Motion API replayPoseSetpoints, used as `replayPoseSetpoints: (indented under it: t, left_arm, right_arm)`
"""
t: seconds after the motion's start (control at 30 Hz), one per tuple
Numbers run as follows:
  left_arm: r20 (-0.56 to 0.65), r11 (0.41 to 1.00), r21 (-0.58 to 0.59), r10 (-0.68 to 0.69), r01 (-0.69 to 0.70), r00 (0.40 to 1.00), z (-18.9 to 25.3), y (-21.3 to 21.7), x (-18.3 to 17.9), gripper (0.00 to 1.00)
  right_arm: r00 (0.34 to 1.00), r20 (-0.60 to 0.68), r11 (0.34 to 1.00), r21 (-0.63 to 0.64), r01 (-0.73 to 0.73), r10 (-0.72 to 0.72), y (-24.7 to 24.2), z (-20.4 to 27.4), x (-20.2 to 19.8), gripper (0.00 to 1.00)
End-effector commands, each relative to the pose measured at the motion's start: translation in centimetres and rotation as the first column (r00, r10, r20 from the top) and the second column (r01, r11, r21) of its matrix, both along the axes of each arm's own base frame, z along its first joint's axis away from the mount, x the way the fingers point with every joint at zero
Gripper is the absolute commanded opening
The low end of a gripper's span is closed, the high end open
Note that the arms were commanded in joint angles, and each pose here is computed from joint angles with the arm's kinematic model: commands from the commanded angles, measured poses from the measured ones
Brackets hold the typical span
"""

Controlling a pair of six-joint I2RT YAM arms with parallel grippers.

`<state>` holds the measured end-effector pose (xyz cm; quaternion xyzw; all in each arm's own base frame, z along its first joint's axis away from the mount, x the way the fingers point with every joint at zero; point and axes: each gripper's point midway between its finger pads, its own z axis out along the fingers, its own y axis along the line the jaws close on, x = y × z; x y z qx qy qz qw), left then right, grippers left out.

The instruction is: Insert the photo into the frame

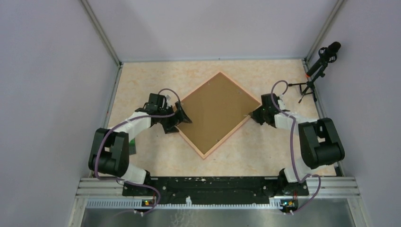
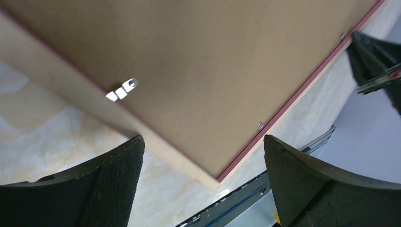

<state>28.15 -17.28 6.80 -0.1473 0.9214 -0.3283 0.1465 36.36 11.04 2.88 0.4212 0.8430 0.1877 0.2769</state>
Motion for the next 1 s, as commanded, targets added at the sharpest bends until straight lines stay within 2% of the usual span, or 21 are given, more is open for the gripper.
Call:
replayPoseSetpoints:
  t: [0.0,0.1,0.2,0.3,0.37,0.4,0.47,0.53,0.63,0.8,0.97]
  left_arm:
    - [0.077,0.999,-0.045,-0.026,0.03,0.997,1.2,-1.2,3.5,0.99]
    - [0.05,0.999,-0.031,-0.038,0.04,0.998,0.6,-0.8,4.9,0.99]
    - [0.042,0.999,-0.008,-0.038,0.038,0.998,0.5,0.1,6.0,0.99]
    - [0.1,0.999,0.027,-0.042,0.039,0.994,1.8,1.1,6.6,0.99]
    - [0.158,0.996,0.069,-0.064,0.053,0.985,3.0,1.8,6.4,0.99]
    - [0.187,0.994,0.094,-0.072,0.055,0.98,3.6,2.2,6.3,0.99]
    - [0.22,0.988,0.144,-0.085,0.054,0.972,4.3,3.1,5.5,0.99]
    - [0.232,0.981,0.189,-0.092,0.048,0.968,4.6,3.9,4.7,0.99]
    - [0.227,0.969,0.245,-0.078,0.021,0.971,4.2,5.1,3.0,0.99]
    - [0.17,0.965,0.263,-0.038,-0.008,0.985,2.2,6.0,0.0,0.99]
    - [0.115,0.982,0.188,-0.05,0.028,0.992,0.3,4.6,-1.9,0.99]
  right_arm:
    - [0.988,-0.128,0.994,0.083,-0.073,0.083,3.9,-1.6,-6.4,0.18]
    - [0.974,-0.144,0.984,0.013,-0.178,0.178,4.3,-1.4,-8.8,0.38]
    - [0.94,-0.147,0.932,-0.156,-0.329,0.307,2.5,-0.4,-9.3,0.61]
    - [0.891,-0.128,0.837,-0.307,-0.453,0.435,1.0,2.5,-7.7,0.71]
    - [0.843,-0.076,0.764,-0.385,-0.518,0.533,1.1,5.2,-5.7,0.84]
    - [0.817,-0.054,0.732,-0.412,-0.543,0.575,1.2,6.3,-4.8,0.86]
    - [0.787,-0.029,0.692,-0.457,-0.559,0.617,1.2,8.3,-2.4,0.97]
    - [0.746,-0.011,0.655,-0.471,-0.591,0.666,1.3,9.1,-0.3,0.99]
    - [0.647,-0.003,0.586,-0.419,-0.693,0.763,2.8,9.2,3.5,0.99]
    - [0.608,-0.07,0.543,-0.378,-0.75,0.791,3.1,6.8,8.6,0.99]
    - [0.605,-0.114,0.54,-0.344,-0.768,0.788,3.6,3.2,11.3,0.98]
